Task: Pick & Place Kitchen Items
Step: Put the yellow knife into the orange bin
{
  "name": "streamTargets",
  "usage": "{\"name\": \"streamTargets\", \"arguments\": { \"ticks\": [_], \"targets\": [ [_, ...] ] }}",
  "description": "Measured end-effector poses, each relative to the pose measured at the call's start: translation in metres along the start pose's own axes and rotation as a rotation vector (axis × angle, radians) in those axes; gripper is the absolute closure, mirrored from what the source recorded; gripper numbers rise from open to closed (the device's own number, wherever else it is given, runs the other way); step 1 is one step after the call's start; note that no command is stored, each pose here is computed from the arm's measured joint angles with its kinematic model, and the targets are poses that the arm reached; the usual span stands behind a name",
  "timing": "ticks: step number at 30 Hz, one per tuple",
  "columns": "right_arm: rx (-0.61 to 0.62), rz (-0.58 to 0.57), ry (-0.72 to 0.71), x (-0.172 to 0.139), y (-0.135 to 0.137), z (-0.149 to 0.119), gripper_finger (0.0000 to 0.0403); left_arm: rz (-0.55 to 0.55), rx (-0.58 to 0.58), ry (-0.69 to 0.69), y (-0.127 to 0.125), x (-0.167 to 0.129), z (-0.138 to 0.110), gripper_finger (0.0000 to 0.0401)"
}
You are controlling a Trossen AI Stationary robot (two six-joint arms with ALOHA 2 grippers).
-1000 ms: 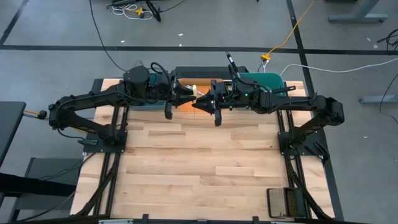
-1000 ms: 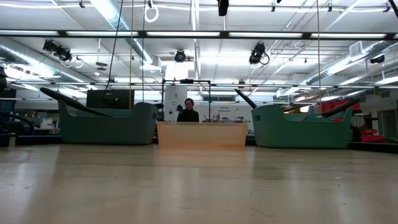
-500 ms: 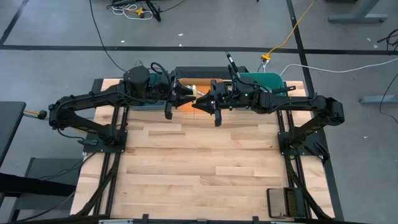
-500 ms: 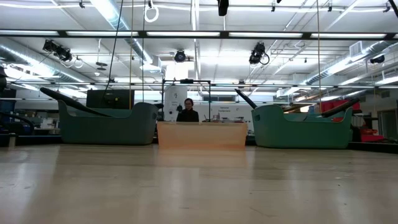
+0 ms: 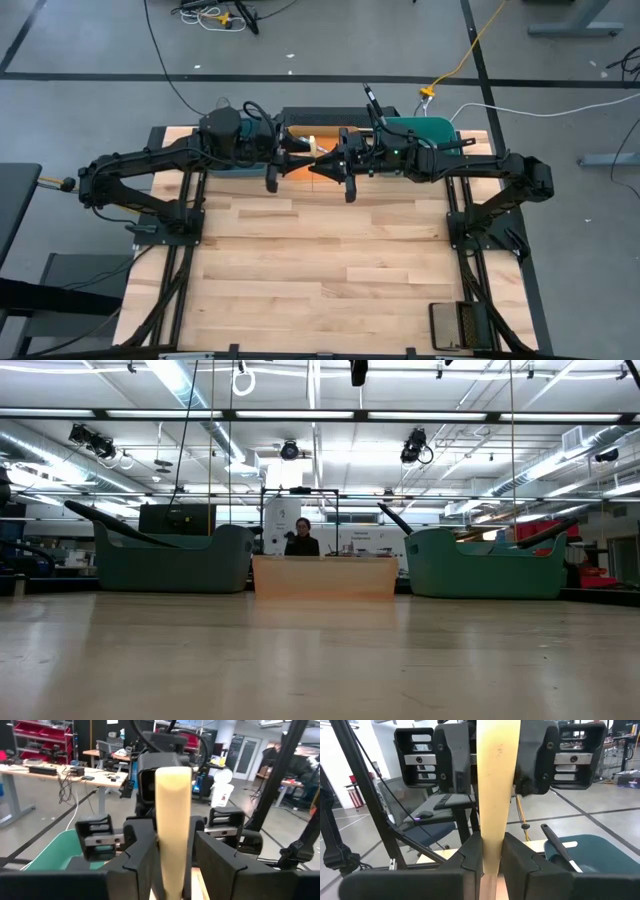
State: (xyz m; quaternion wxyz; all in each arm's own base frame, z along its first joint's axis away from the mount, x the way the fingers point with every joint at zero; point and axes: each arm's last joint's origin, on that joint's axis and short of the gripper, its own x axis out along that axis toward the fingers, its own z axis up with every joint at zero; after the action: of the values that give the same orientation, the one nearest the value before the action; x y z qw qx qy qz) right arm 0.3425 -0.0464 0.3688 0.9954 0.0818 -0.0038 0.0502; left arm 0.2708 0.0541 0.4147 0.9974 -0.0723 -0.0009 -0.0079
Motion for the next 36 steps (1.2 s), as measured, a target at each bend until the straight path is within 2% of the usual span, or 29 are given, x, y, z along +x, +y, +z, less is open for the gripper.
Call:
{"name": "streamTargets", "arguments": {
  "ticks": [6, 19, 36],
  "targets": [
    [-0.003, 0.017, 0.003, 0.0, 0.0, 0.0, 0.0348, 0.02, -0.017, 0.038, 0.001, 0.0, -0.004, 0.0252],
    [-0.018, 0.026, 0.002, 0.0, 0.001, 0.0, 0.0348, 0.014, -0.002, 0.013, -0.002, -0.008, 0.002, 0.0254],
    [-0.065, 0.014, -0.05, -0.024, 0.011, 0.024, 0.0348, 0.047, 0.005, -0.005, -0.004, -0.02, 0.009, 0.0252]
  ]
}}
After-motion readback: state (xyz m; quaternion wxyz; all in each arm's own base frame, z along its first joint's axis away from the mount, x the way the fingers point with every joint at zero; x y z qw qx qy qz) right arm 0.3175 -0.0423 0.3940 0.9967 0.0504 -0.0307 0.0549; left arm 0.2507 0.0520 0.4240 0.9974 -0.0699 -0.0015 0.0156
